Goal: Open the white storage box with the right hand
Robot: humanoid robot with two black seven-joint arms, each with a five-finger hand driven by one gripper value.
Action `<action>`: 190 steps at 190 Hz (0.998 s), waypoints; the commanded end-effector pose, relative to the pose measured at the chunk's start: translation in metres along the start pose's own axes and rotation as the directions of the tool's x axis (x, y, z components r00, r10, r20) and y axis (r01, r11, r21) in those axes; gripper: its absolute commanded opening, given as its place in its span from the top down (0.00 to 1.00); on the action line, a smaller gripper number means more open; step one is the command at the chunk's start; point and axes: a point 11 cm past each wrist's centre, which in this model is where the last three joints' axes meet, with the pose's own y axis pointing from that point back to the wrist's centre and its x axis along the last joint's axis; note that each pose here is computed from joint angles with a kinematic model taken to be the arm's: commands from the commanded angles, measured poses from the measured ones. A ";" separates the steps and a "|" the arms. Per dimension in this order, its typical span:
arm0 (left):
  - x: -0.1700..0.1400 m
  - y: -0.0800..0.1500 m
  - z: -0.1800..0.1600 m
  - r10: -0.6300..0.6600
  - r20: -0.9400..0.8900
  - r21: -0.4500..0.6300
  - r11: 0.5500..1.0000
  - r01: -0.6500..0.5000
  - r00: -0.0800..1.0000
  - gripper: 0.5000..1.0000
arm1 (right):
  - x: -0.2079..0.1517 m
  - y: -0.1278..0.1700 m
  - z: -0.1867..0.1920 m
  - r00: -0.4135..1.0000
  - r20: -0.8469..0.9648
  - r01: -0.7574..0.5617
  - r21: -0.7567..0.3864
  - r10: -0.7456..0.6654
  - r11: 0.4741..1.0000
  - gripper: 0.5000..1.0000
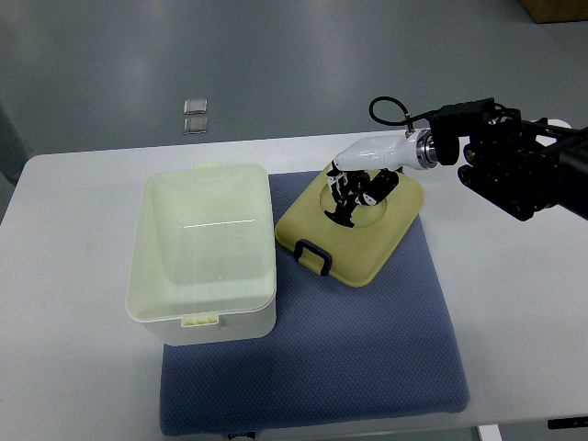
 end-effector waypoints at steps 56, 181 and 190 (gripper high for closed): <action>0.000 0.000 0.000 0.000 -0.001 0.000 1.000 0.000 1.000 0.00 | 0.006 0.000 -0.003 0.991 0.126 -0.053 0.030 0.049 0.998 0.21; 0.000 0.000 0.000 0.000 0.001 0.000 1.000 0.000 1.000 0.00 | 0.078 0.033 0.001 0.548 0.759 -0.575 0.037 0.351 0.817 0.14; 0.000 0.000 0.000 0.000 0.001 0.000 1.000 0.000 1.000 0.00 | 0.079 0.038 0.009 0.430 0.824 -0.638 -0.013 0.370 0.770 0.14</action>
